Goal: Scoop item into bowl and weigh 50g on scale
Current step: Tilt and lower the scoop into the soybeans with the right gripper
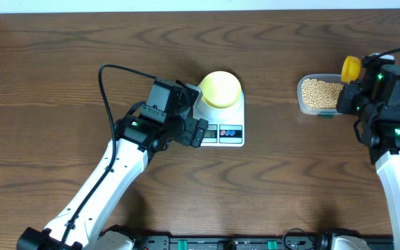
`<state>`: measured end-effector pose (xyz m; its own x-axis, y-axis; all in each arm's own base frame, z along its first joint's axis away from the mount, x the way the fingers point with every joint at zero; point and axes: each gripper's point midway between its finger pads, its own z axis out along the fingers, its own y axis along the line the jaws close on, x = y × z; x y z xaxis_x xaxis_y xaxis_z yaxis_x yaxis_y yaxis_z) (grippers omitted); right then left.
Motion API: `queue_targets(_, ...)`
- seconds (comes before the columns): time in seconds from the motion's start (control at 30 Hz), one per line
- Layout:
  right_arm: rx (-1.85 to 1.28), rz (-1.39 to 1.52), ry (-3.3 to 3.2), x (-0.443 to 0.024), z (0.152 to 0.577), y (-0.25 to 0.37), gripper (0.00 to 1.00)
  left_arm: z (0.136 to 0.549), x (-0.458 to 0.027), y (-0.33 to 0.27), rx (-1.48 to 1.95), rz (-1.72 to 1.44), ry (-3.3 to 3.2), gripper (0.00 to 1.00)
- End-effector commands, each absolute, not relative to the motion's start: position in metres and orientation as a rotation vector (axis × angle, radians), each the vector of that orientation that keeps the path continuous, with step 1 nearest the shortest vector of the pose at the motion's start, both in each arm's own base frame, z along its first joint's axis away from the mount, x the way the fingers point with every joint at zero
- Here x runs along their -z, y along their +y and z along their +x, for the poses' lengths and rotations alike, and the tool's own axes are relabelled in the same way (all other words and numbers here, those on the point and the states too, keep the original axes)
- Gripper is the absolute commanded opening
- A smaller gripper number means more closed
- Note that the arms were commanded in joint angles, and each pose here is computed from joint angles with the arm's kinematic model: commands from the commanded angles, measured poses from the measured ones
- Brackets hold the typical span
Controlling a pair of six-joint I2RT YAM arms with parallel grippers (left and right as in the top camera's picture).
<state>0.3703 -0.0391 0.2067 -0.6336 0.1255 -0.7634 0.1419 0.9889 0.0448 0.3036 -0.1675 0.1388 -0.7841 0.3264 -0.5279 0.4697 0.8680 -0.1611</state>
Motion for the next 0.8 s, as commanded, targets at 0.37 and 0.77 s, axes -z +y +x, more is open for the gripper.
queue_targets(0.37,0.01,0.129,2.25,-0.213,0.375,-0.036,0.01,0.3,-0.149,-0.178,0.48,0.609,2.513,0.9)
queue_targets(0.77,0.015,0.202,2.32,-0.19,0.373,-0.054,0.01,0.3,-0.149,-0.178,0.478,0.612,2.512,0.9)
